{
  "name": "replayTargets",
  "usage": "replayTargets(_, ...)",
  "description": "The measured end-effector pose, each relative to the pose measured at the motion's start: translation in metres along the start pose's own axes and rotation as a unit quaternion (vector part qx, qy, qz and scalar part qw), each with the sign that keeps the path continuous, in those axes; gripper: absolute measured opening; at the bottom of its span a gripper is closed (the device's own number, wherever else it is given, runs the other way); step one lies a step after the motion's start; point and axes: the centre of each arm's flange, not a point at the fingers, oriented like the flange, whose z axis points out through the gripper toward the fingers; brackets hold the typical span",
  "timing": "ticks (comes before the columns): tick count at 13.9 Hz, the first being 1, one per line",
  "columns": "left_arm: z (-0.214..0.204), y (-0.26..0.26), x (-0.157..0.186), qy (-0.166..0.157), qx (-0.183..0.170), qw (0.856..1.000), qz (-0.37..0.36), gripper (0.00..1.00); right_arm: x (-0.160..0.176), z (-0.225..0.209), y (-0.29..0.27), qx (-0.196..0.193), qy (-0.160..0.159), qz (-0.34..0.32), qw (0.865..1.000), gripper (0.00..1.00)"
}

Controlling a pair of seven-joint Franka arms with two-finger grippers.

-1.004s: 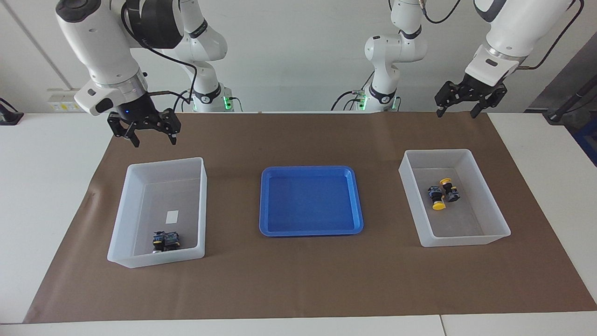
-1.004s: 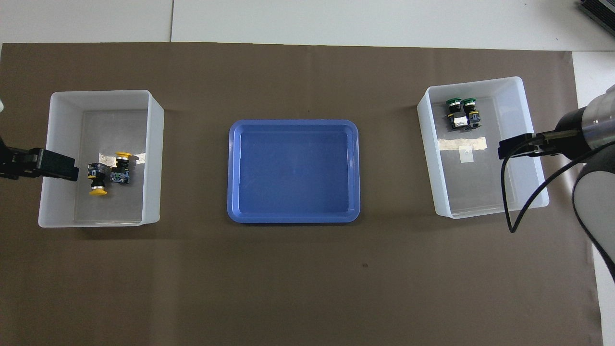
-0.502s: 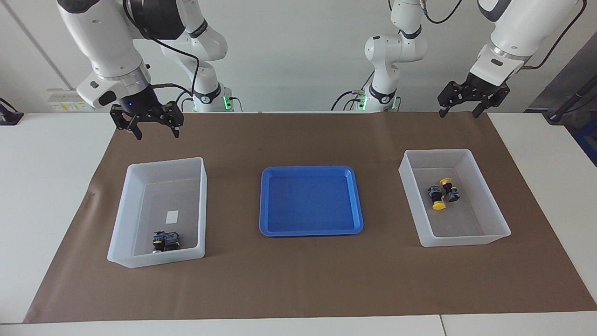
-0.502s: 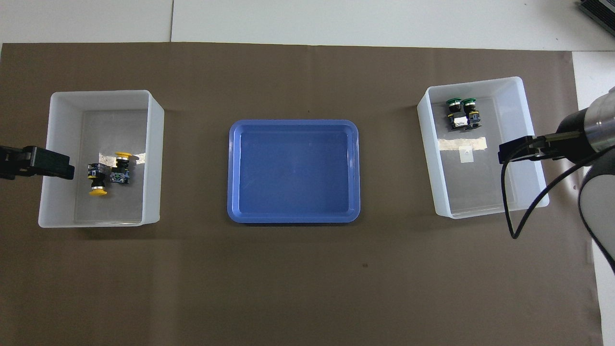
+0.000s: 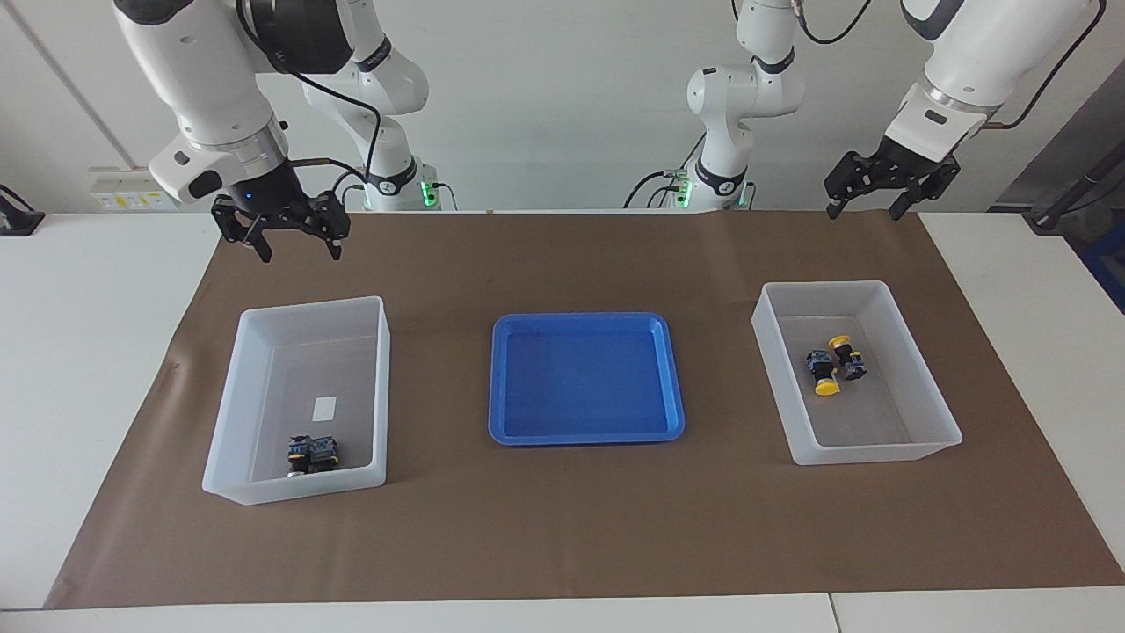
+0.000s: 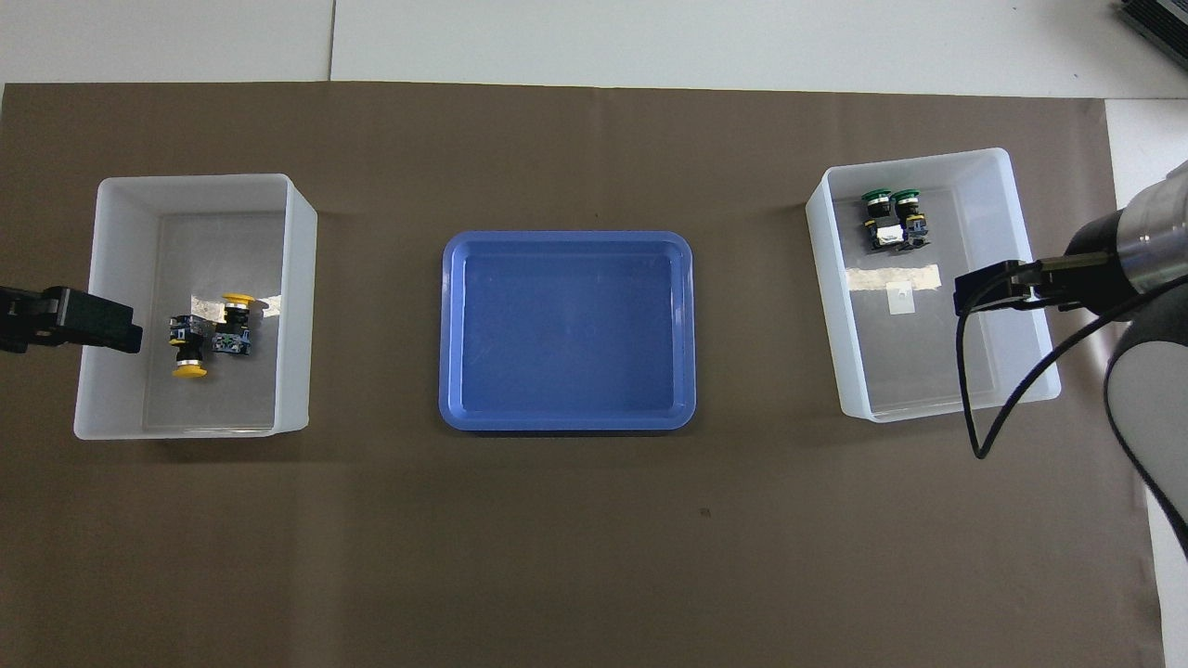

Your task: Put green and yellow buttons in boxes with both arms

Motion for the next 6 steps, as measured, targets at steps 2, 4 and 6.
replayTargets(2, -0.002, 0.000, 0.008, -0.004, 0.001, 1.000, 0.000, 1.00, 0.000, 0.000, -0.005, 0.000, 0.000, 0.000, 1.000, 1.00)
replayTargets(4, -0.001, 0.001, 0.016, -0.003, 0.001, 1.000, 0.003, 1.00, 0.000, 0.001, -0.004, 0.000, -0.001, 0.000, 1.000, 1.00)
replayTargets(6, 0.005, 0.003, 0.019, -0.007, 0.001, 1.000, 0.006, 1.00, 0.000, 0.001, -0.004, 0.000, -0.001, 0.000, 1.000, 1.00)
